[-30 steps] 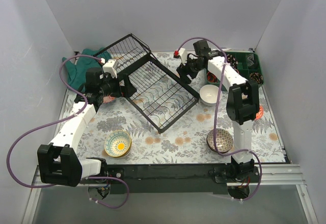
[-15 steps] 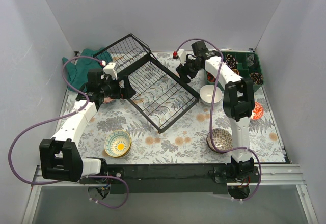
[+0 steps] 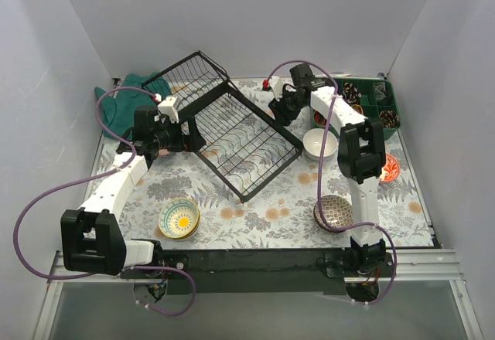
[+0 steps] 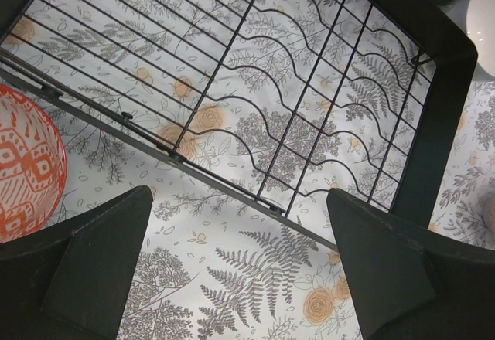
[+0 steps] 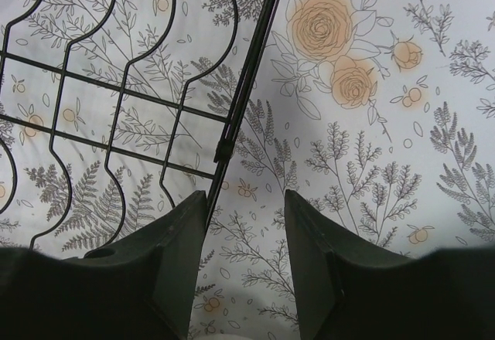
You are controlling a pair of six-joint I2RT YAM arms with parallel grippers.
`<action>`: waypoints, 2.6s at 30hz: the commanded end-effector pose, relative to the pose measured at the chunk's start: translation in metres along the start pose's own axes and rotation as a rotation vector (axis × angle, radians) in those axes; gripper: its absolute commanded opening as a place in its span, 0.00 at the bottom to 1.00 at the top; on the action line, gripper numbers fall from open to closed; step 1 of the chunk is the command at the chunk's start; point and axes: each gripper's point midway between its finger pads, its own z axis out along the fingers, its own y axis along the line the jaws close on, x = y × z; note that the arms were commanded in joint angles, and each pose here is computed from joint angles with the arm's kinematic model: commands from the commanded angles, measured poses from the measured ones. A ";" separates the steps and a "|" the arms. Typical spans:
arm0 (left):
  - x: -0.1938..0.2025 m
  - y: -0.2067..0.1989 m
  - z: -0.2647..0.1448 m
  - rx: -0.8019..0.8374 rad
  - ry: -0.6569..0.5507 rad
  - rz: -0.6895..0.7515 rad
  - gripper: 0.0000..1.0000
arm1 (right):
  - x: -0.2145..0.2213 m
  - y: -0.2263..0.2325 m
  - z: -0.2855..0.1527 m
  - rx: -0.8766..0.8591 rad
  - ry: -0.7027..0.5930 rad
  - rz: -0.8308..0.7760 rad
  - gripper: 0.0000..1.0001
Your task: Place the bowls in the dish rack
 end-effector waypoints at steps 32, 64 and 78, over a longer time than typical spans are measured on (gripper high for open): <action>0.030 0.047 -0.005 -0.234 0.110 0.032 0.28 | 0.025 0.068 -0.019 0.063 0.032 0.401 0.01; 0.023 0.061 0.109 -0.163 0.287 0.001 0.00 | 0.046 0.129 -0.051 -0.029 -0.001 0.575 0.14; -0.001 0.061 0.147 -0.166 0.271 0.039 0.00 | 0.035 0.164 -0.053 -0.167 -0.012 0.598 0.21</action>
